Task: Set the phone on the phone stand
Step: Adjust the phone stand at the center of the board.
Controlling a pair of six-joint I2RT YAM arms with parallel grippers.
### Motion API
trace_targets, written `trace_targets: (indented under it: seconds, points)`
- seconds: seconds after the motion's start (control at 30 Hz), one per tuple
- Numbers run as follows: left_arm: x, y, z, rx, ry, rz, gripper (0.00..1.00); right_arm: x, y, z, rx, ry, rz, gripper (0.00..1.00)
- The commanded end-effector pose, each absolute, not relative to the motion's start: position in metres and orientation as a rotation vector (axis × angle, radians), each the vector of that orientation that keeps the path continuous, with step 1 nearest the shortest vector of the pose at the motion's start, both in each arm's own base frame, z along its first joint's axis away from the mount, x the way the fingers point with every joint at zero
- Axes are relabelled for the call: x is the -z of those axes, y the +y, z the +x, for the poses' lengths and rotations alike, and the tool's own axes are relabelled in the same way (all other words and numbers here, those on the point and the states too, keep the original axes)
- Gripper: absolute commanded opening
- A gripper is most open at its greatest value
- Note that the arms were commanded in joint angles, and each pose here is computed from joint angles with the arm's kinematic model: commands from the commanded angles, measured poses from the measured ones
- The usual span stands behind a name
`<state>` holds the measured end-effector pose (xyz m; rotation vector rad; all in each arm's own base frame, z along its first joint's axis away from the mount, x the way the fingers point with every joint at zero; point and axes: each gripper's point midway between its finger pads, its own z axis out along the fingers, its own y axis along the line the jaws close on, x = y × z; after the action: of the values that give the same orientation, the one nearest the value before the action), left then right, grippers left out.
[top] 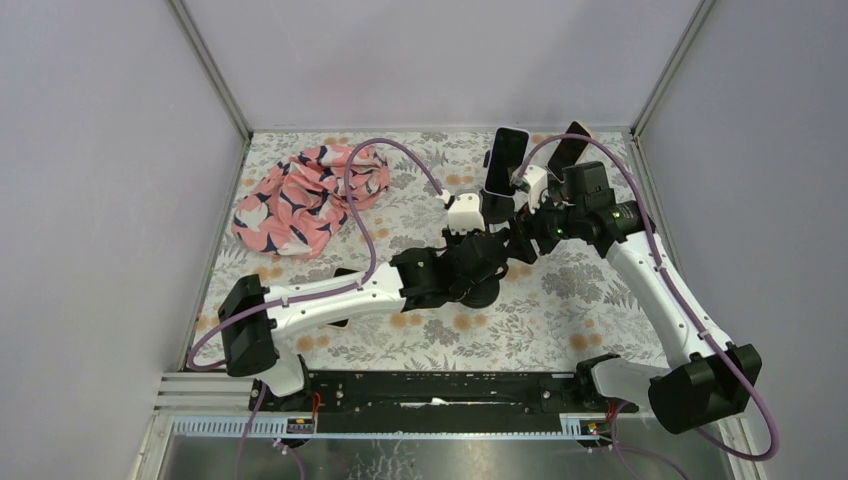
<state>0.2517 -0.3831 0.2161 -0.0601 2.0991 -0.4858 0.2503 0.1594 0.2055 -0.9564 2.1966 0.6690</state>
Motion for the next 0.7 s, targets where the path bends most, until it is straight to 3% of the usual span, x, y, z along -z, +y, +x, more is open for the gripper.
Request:
trace_targets:
  seconds: [0.0, 0.3, 0.67]
  points:
    - [-0.230, -0.385, 0.256, 0.541, 2.059, -0.055, 0.08, -0.223, 0.167, 0.259, -0.671, 2.125, -1.001, 0.67]
    - [-0.227, -0.383, 0.256, 0.556, 2.068, -0.029, 0.08, -0.224, 0.171, 0.262, -0.720, 2.168, -1.099, 0.58]
    - [-0.227, -0.381, 0.260, 0.567, 2.067, 0.041, 0.07, -0.216, 0.170, 0.252, -0.756, 2.298, -1.215, 0.55]
